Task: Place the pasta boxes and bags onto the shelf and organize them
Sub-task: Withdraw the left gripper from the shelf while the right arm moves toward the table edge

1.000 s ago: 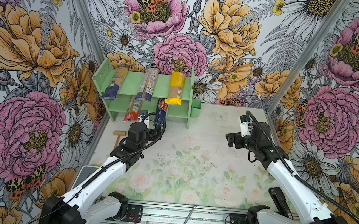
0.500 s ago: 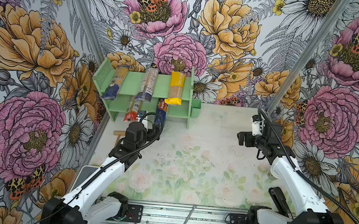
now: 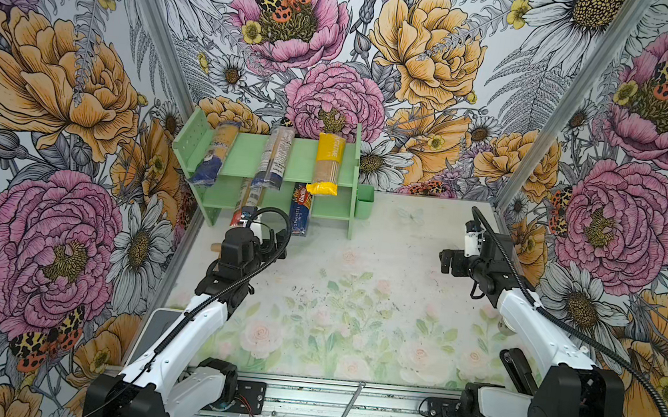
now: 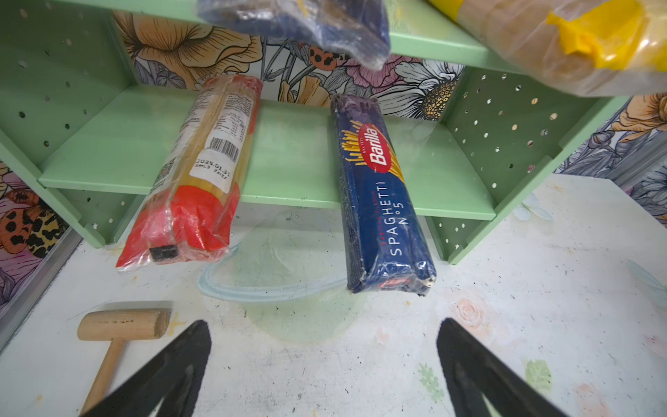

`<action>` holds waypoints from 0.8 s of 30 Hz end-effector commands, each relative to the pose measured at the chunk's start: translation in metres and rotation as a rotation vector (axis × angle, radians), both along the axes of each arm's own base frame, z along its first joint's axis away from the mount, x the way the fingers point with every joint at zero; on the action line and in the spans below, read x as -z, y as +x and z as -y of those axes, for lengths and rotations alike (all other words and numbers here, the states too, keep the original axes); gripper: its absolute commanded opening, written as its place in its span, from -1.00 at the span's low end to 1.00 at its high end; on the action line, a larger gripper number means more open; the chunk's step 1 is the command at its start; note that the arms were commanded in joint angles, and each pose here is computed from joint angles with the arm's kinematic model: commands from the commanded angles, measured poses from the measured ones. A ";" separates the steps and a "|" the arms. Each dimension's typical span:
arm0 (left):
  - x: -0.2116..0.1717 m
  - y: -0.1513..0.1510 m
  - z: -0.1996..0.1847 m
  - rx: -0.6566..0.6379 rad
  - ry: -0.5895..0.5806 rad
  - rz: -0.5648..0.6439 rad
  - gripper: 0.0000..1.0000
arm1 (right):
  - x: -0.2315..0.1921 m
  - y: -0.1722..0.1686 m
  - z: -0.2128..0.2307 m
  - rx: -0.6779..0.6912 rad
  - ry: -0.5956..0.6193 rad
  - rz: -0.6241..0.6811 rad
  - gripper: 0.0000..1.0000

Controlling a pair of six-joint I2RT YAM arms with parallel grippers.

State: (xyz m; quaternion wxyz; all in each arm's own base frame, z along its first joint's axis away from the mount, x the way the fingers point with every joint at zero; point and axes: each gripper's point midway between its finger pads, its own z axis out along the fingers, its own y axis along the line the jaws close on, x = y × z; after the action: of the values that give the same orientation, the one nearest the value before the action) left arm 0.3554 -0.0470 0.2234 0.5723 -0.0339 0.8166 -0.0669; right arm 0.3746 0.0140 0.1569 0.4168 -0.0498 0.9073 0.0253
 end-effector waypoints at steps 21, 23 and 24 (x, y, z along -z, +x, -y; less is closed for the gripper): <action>0.011 0.009 -0.072 -0.152 0.000 0.124 0.98 | 0.013 0.024 -0.003 -0.023 0.047 0.157 0.99; 0.015 0.012 -0.072 -0.145 0.009 0.117 0.98 | 0.014 0.024 -0.003 -0.022 0.055 0.167 0.99; 0.016 0.014 -0.073 -0.146 0.010 0.114 0.98 | 0.015 0.024 -0.003 -0.021 0.057 0.165 0.99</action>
State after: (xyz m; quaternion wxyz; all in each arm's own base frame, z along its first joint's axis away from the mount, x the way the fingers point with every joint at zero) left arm 0.3639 0.0275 0.2002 0.6041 -0.1060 0.7896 -0.0204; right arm 0.3935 0.0159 0.1345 0.4708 -0.0523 0.8797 0.0407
